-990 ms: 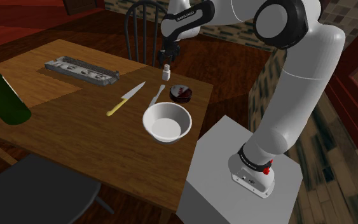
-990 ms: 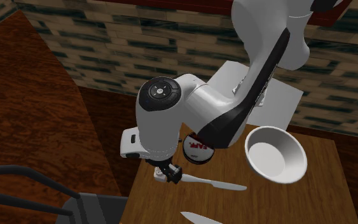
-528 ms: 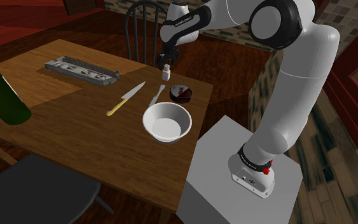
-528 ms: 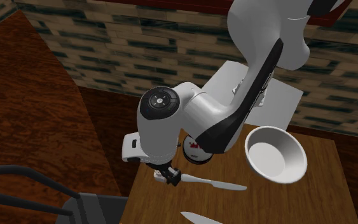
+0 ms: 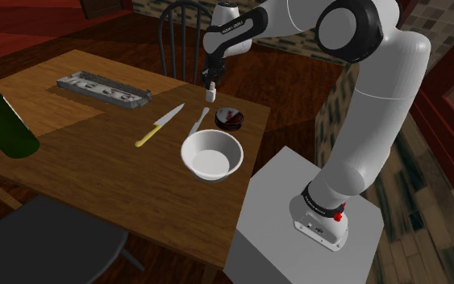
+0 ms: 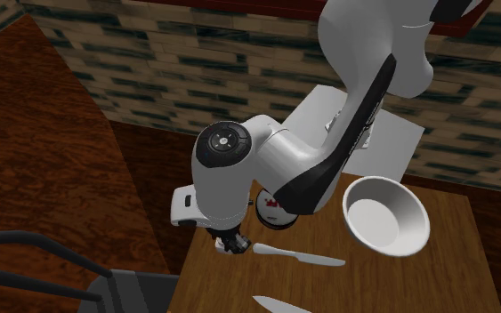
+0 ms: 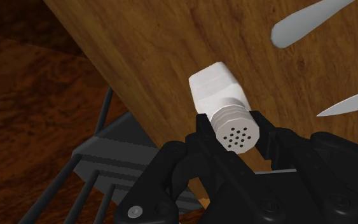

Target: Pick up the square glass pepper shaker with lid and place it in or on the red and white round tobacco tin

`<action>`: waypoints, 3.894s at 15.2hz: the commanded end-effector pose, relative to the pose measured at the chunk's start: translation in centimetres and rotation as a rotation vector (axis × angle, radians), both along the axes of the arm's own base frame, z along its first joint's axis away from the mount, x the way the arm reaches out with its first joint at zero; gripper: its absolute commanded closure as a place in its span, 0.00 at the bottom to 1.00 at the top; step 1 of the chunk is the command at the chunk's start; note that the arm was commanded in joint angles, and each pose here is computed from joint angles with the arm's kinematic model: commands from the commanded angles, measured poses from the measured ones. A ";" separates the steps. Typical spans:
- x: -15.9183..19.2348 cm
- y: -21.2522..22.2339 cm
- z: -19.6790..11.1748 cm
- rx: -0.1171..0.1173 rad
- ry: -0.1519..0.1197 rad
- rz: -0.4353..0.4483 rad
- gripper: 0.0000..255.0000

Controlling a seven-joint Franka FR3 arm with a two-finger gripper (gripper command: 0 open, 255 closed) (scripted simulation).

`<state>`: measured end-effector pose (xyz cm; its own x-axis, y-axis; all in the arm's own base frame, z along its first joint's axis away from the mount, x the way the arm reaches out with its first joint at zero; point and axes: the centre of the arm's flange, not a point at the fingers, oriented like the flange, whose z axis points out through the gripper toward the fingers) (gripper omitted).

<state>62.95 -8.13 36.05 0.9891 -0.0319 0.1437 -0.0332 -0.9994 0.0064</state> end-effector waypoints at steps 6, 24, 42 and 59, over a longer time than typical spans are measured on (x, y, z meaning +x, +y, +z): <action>0.0 0.0 0.0 0.000 0.000 0.000 1.00; 0.0 0.0 9.5 0.000 0.000 0.000 1.00; -14.9 4.2 15.4 0.000 0.000 0.000 1.00; -16.9 4.7 7.4 0.000 0.000 0.000 1.00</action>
